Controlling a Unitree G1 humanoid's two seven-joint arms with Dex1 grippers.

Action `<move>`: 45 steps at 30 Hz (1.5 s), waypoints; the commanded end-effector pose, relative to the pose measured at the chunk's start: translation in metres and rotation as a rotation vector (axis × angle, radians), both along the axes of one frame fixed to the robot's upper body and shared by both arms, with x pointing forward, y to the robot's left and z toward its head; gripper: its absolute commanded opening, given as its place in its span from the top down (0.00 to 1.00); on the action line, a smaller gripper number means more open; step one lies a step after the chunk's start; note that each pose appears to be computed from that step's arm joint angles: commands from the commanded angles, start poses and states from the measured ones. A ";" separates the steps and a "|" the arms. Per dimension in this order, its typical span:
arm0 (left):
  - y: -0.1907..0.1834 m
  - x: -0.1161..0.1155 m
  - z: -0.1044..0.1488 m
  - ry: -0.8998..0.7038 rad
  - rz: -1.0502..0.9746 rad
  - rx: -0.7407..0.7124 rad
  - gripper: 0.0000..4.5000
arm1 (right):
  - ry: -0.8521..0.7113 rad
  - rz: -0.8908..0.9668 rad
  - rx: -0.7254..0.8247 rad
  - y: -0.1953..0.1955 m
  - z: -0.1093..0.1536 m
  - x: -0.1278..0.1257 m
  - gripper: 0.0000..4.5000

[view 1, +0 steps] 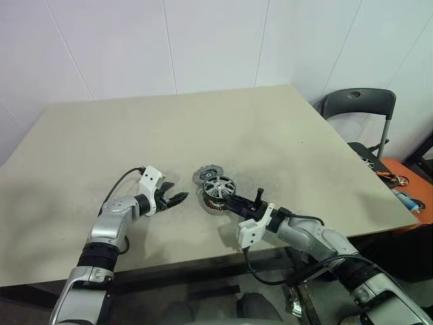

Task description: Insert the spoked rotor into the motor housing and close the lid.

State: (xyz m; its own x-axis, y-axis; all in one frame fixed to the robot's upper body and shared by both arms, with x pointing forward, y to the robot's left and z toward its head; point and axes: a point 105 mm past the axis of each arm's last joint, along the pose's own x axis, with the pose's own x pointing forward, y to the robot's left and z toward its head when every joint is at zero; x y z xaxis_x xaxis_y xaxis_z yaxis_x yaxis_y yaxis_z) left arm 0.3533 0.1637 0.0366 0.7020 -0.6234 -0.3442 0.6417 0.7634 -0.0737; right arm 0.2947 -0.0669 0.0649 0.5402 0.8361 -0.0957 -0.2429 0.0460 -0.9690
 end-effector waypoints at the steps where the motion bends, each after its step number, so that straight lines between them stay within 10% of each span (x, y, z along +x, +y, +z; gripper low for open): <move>1: 0.010 -0.001 -0.004 0.011 0.033 0.012 0.19 | -0.039 0.007 0.032 0.003 0.013 0.003 0.90; 45: 0.012 -0.001 -0.004 0.011 0.043 0.013 0.19 | 0.018 0.051 -0.011 0.004 -0.019 -0.015 0.90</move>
